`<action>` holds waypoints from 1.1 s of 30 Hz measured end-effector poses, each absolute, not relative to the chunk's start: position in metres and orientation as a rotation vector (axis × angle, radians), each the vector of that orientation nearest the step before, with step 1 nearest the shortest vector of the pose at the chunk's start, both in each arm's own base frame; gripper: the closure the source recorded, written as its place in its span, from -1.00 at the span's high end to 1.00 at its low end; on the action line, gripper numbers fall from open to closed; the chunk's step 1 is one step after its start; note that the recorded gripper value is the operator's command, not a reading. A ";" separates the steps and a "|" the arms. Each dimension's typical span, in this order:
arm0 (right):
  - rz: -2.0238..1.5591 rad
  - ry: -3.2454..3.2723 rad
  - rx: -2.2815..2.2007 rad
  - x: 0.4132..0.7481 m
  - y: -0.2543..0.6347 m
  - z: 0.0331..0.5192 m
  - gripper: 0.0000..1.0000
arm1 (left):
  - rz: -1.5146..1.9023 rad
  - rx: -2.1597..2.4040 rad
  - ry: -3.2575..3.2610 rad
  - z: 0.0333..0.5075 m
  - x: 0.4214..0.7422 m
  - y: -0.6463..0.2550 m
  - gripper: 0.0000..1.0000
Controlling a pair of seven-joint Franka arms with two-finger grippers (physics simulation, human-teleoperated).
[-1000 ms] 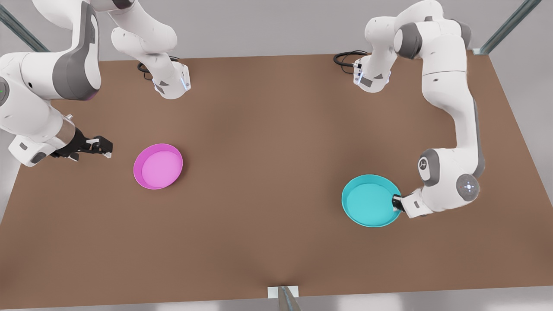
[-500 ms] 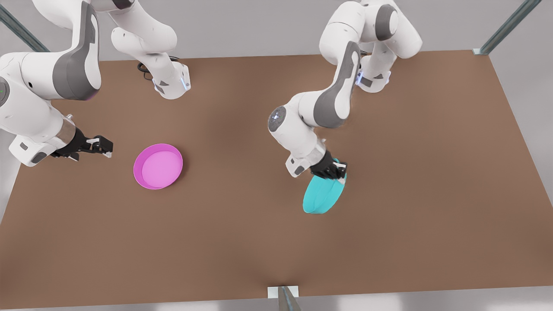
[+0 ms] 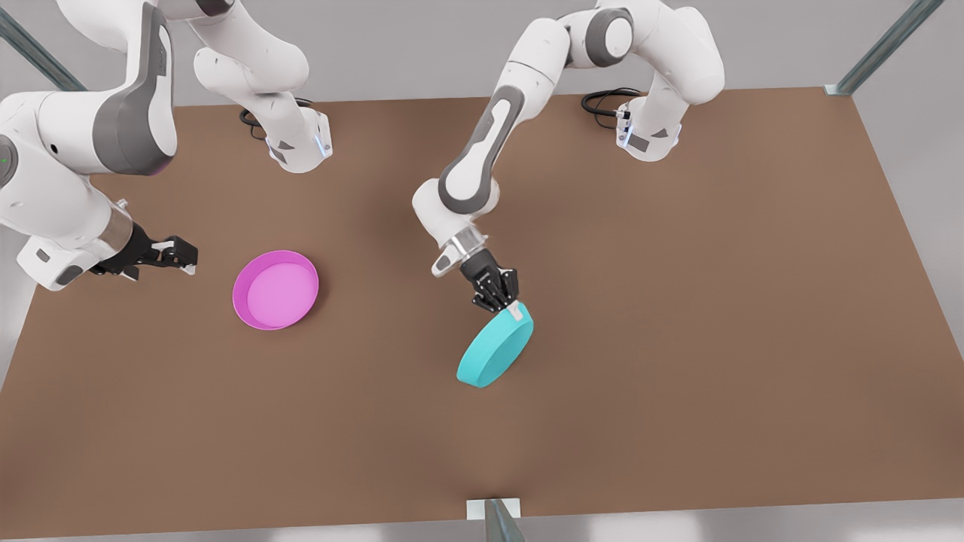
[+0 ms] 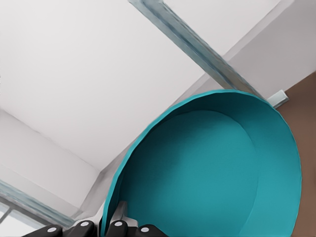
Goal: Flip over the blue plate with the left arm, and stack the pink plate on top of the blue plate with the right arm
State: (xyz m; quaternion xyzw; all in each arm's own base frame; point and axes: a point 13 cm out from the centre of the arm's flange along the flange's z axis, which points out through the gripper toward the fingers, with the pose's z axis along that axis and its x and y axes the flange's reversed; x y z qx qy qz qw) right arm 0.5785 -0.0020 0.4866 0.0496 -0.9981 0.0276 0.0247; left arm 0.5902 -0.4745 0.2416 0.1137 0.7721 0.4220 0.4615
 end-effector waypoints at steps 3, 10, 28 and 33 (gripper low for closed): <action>0.085 -3.080 0.154 0.580 -0.002 0.482 1.00 | 0.950 0.230 1.860 0.215 0.582 -0.488 -0.57; 0.084 -3.077 0.156 0.580 -0.001 0.481 1.00 | 0.804 0.111 1.776 0.176 0.568 -0.499 -0.57; 0.084 -3.072 0.156 0.579 -0.002 0.480 1.00 | 0.539 -0.155 1.666 0.145 0.507 -0.531 1.00; 0.091 -3.074 0.153 0.579 -0.003 0.482 1.00 | 0.523 -0.249 1.776 0.136 0.404 -0.531 1.00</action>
